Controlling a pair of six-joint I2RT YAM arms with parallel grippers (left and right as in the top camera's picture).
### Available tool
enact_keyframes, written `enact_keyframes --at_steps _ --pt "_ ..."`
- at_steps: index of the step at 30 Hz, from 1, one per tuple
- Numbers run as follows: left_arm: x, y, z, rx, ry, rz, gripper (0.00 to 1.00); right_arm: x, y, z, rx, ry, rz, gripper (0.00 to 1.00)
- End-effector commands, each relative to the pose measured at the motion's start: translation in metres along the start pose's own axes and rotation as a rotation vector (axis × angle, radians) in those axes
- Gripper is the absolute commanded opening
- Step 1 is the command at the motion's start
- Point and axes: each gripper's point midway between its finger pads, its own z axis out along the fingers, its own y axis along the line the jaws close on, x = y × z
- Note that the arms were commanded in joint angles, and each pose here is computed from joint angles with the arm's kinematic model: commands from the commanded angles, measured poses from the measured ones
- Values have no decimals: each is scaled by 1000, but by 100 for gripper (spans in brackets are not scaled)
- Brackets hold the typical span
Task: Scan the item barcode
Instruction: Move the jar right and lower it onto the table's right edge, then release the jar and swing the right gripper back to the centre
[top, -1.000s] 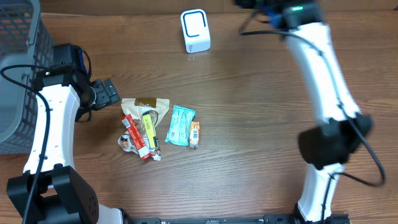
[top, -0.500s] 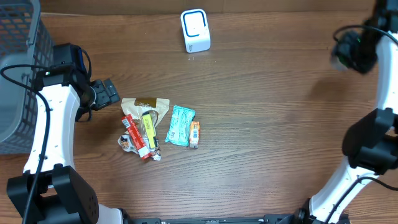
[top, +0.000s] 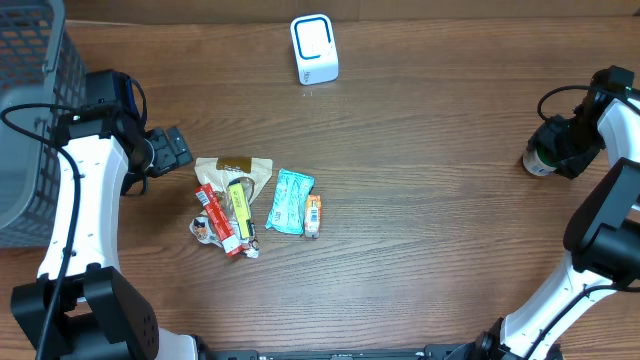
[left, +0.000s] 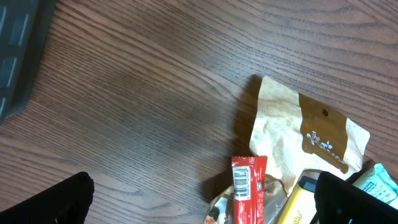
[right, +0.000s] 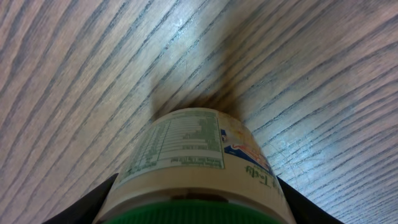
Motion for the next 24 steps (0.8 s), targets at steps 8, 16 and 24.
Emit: enact_keyframes --at_steps 8,16,24 --pt "-6 -3 -6 10 -20 19 100 -3 1 -14 -7 -8 3 100" --pt "-6 -3 -6 10 -20 19 100 -23 17 -90 -45 -92 7 100" --pt "-6 -3 -6 10 -20 19 100 21 88 -136 -279 -17 -128 83"
